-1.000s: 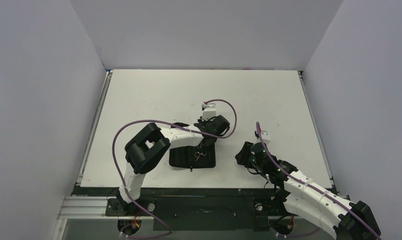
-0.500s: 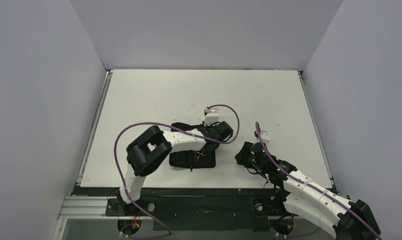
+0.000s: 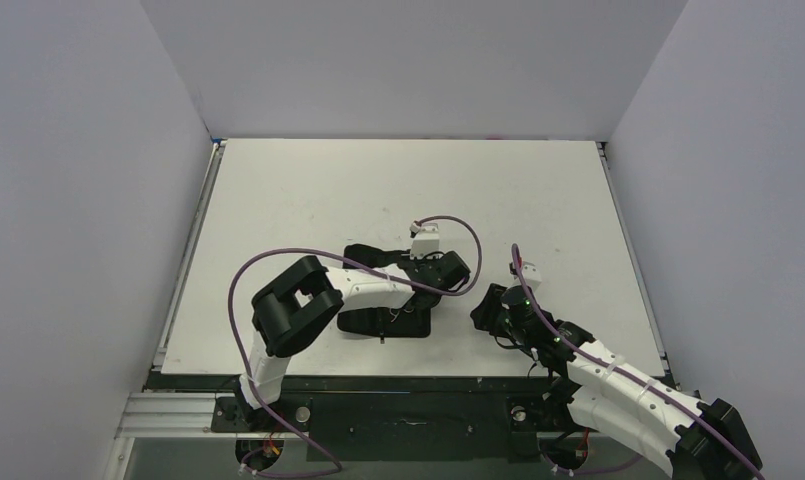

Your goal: Sort the hair-cutting tools

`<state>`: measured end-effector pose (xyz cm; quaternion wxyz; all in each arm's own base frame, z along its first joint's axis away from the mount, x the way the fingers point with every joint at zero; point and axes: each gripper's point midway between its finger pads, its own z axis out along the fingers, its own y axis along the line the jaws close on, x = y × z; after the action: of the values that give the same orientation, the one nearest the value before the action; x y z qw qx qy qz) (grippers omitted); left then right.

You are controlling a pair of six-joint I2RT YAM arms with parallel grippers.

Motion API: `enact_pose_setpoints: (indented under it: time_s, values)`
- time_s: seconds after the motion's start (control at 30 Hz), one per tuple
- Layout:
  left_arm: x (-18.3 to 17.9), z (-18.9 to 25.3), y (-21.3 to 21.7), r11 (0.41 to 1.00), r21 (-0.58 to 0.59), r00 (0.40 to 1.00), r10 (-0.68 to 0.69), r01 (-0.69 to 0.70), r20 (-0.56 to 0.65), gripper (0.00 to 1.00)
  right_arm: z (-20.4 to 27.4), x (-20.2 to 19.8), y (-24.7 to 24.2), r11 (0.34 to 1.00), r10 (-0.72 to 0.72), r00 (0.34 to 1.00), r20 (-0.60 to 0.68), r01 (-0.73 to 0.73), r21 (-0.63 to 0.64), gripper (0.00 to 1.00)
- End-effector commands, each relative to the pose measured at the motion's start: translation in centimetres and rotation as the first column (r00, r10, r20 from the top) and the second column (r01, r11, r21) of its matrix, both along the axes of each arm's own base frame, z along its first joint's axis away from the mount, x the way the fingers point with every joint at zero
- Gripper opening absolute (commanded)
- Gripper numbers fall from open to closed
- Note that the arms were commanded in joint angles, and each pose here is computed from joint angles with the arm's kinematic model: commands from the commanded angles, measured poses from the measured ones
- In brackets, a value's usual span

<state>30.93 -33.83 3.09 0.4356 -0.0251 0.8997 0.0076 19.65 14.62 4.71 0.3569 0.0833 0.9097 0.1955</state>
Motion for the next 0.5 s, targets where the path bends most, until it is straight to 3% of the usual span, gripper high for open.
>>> enact_pose_setpoints:
  time_s: [0.0,0.2,0.47]
  values:
    - [-1.9,0.9,-0.3,0.999,-0.041,0.999,-0.021,0.019,-0.038,0.00,0.5,0.7,0.2,0.999,-0.019,0.999,0.029,0.019,0.028,0.40]
    - [-2.7,0.9,-0.7,0.997,-0.063,0.996,-0.053,0.048,-0.072,0.04,0.5,0.7,0.2,0.999,-0.017,0.999,0.027,0.016,0.028,0.40]
    - [-3.2,2.2,-0.6,0.994,-0.094,0.995,-0.068,0.060,-0.080,0.42,0.9,0.8,0.0,1.000,-0.025,0.999,0.035,0.025,0.017,0.41]
